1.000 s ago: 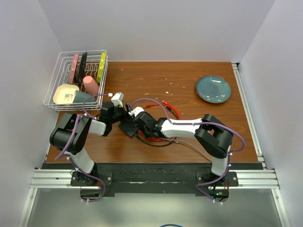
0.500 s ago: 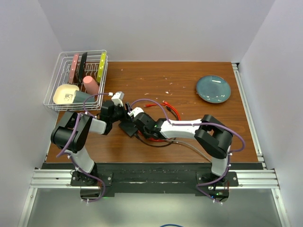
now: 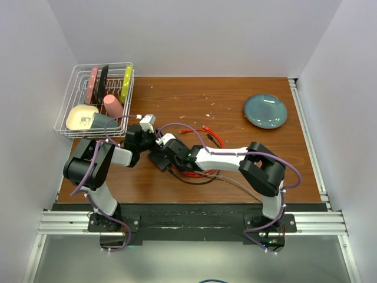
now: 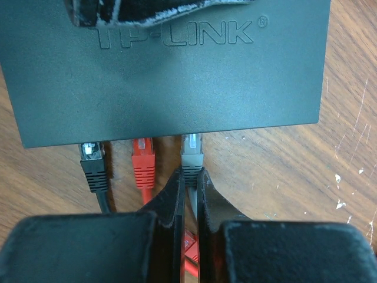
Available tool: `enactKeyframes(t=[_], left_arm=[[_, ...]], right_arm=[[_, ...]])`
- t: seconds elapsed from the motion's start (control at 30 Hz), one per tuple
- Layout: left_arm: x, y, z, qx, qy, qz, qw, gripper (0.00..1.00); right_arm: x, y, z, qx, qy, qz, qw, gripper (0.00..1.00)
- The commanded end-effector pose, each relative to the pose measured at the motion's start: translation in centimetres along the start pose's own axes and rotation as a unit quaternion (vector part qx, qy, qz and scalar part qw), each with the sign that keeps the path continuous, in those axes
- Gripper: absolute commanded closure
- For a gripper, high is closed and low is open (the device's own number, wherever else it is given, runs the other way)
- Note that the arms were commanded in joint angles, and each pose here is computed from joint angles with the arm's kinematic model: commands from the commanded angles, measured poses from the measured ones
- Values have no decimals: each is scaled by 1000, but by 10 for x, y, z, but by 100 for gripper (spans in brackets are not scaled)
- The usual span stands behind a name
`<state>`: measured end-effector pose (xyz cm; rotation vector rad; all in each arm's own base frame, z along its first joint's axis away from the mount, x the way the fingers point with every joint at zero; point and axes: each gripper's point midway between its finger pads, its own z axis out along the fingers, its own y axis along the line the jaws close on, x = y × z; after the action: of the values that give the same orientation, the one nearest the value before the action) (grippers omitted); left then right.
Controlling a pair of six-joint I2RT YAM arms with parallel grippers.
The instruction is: Insert the plug into the switch port
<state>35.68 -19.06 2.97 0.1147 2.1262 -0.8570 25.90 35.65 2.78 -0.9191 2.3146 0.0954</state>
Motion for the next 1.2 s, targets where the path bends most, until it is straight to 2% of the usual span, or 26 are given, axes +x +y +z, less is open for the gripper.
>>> enactKeyframes(t=[0.0,0.37,0.93,1.17], left_arm=[[17,-12,0,34,40,-3,999,52],[27,-22,-3,65,60,-1,996,63],[40,-40,-3,86,85,-5,993,83],[56,-41,-4,92,103,-26,990,99]], right_arm=[[-58,12,-10,-18,-87,32,996,100],[-88,15,-19,-30,-135,46,989,100],[-157,9,-45,-62,-246,87,963,100],[-191,7,-66,-74,-321,108,938,100]])
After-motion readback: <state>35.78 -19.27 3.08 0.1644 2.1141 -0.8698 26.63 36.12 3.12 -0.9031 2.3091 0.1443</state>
